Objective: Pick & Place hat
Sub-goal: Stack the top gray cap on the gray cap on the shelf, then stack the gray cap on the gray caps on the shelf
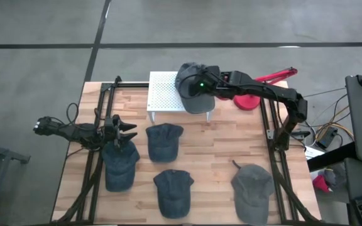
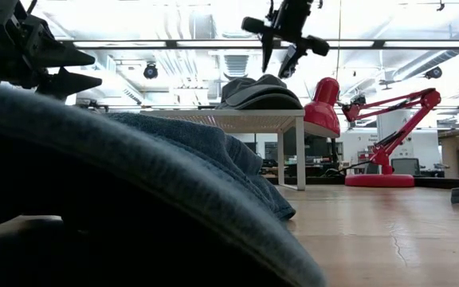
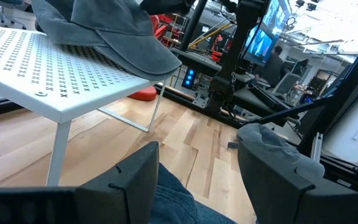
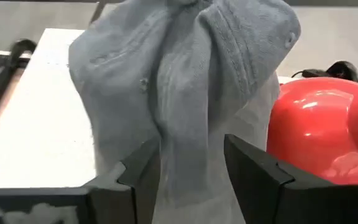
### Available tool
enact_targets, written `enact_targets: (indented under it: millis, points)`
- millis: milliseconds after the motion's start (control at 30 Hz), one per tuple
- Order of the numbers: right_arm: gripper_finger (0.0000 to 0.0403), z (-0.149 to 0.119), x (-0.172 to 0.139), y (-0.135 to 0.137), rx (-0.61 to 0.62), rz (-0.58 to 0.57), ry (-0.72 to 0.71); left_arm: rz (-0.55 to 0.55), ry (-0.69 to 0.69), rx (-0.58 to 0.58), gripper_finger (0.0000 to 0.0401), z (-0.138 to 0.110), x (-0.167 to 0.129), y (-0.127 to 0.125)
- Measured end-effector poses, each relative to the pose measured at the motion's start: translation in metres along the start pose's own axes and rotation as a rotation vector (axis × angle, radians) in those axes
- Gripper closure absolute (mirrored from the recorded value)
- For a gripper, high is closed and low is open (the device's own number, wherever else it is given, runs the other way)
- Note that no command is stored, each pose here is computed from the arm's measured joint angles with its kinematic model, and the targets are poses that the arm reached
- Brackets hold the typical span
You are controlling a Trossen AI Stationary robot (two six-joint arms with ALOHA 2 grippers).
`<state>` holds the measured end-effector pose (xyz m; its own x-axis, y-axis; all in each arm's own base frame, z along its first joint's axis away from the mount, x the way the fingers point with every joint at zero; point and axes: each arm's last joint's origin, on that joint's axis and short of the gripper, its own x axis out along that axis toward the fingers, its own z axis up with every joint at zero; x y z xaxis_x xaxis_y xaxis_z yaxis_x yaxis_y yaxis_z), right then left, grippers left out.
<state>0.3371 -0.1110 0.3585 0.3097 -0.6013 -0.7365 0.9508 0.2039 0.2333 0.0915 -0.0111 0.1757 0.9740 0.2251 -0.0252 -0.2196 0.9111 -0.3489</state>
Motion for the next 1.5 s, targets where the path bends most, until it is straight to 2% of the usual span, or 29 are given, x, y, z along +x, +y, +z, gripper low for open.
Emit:
enact_targets:
  millis: [333, 567, 967, 1200, 1333, 1500]
  points:
    - [0.0218, 0.000, -0.041, -0.007, -0.042, 0.188, 0.112, 0.000, 0.000, 0.000, 0.0178, 0.000, 0.000, 0.000]
    - [0.0225, -0.015, -0.076, -0.011, -0.116, 0.251, 0.141, 0.000, 0.000, 0.000, 0.0178, 0.000, 0.000, 0.000]
    - [0.0244, -0.066, -0.120, -0.015, -0.392, 0.272, 0.254, 0.000, 0.000, -0.001, 0.0178, 0.000, 0.000, 0.000]
    - [0.0252, -0.103, -0.139, -0.015, -0.535, 0.324, 0.414, 0.000, 0.000, -0.001, 0.0178, 0.000, 0.000, 0.000]
    - [0.0252, -0.121, -0.149, -0.016, -0.524, 0.346, 0.507, 0.000, -0.001, -0.001, 0.0178, 0.000, 0.000, 0.000]
    - [0.0248, -0.139, -0.162, -0.018, -0.447, 0.335, 0.590, 0.000, 0.000, 0.000, 0.0178, 0.000, 0.000, 0.000]
